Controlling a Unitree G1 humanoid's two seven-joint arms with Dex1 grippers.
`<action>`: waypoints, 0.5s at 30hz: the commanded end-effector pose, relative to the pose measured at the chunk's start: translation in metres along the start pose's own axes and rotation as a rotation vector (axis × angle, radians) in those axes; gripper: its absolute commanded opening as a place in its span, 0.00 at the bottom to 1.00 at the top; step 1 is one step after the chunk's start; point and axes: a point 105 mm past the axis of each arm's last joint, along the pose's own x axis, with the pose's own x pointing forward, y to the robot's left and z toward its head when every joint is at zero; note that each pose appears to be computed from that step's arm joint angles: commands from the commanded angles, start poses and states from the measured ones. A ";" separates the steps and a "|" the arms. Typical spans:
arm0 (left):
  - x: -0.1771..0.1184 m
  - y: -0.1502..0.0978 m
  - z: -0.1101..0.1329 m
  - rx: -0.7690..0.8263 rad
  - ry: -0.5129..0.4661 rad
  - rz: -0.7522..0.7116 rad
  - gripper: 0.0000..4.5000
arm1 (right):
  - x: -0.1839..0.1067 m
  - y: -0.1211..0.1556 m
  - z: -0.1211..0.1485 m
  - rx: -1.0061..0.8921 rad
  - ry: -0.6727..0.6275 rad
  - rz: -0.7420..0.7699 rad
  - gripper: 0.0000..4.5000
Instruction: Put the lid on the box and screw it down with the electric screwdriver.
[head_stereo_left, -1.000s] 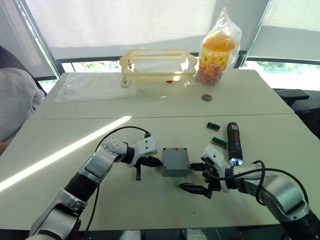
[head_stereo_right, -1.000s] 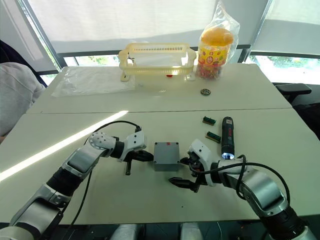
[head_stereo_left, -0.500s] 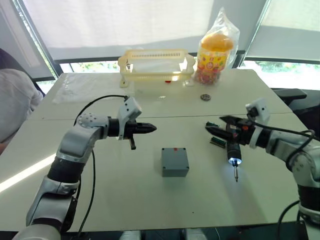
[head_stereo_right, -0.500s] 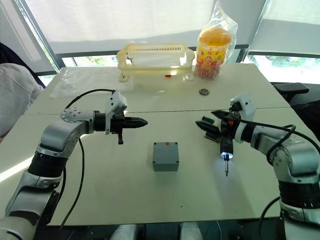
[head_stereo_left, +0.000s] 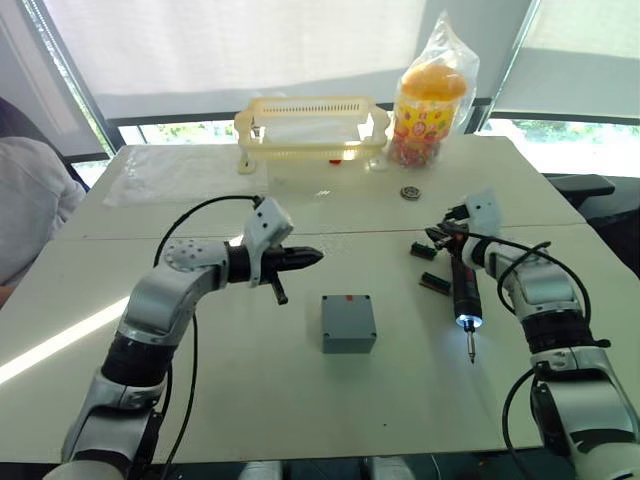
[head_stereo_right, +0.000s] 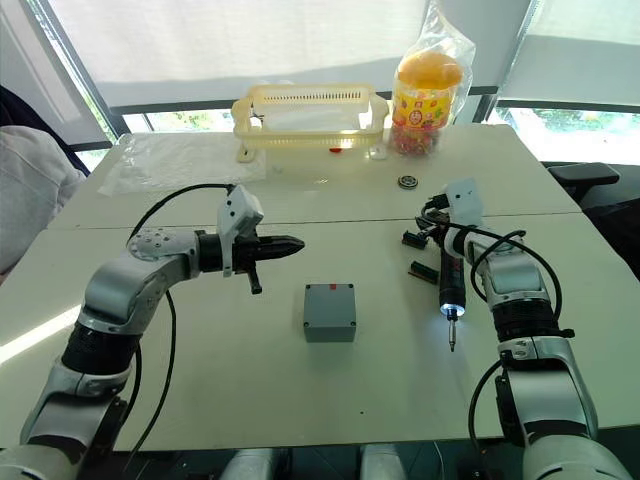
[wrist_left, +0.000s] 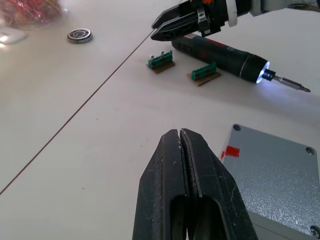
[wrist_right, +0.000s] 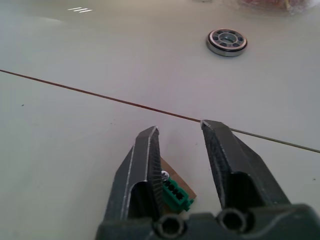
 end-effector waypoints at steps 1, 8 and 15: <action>-0.003 -0.004 0.009 0.045 -0.018 0.002 0.00 | -0.005 0.000 0.010 -0.006 -0.043 0.003 0.34; 0.000 -0.009 0.003 0.052 0.002 -0.016 0.00 | -0.012 0.004 0.001 0.001 -0.023 0.014 0.34; 0.003 -0.010 0.000 0.063 0.011 -0.028 0.00 | -0.010 0.004 -0.004 0.013 -0.011 0.007 0.34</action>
